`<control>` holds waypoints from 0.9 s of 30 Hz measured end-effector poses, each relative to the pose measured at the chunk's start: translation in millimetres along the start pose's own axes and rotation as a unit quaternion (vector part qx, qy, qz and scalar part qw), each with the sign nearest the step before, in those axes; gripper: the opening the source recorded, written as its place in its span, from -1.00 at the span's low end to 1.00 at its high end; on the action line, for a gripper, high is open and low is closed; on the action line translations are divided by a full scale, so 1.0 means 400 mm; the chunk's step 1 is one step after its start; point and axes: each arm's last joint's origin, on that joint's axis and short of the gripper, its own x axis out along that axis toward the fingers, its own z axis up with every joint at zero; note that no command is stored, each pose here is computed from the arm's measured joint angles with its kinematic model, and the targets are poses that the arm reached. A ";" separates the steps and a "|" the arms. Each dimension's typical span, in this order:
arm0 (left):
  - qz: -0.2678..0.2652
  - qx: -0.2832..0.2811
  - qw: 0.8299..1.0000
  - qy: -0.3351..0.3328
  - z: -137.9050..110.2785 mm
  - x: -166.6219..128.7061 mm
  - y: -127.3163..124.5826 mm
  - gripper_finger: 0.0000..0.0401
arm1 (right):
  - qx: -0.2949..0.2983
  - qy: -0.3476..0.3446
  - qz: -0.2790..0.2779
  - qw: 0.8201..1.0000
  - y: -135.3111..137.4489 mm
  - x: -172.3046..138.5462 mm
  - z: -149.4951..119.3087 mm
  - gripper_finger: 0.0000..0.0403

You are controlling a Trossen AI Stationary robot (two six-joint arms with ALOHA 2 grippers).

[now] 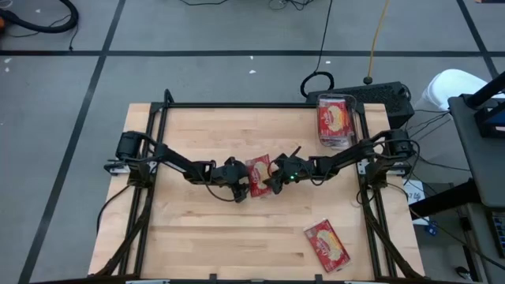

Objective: Sort popcorn bags into baskets
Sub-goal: Put the red popcorn bag into the transparent bin

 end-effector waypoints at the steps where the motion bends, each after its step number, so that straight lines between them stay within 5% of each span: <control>1: 0.000 0.000 1.000 0.000 0.000 0.000 0.000 0.13 | -0.005 -0.004 0.006 1.000 0.002 0.000 0.002 0.16; 9: -0.002 0.015 1.000 -0.002 0.000 0.000 0.000 0.13 | -0.054 -0.016 0.006 0.998 0.001 0.000 0.010 -0.05; 19: -0.009 0.042 0.999 -0.021 0.006 0.000 -0.007 0.13 | -0.089 -0.015 -0.006 0.996 -0.011 0.000 0.017 -0.92; 27: 0.005 0.091 0.991 -0.098 0.070 -0.092 -0.069 0.13 | -0.109 0.008 -0.014 0.994 -0.003 -0.084 0.064 -0.95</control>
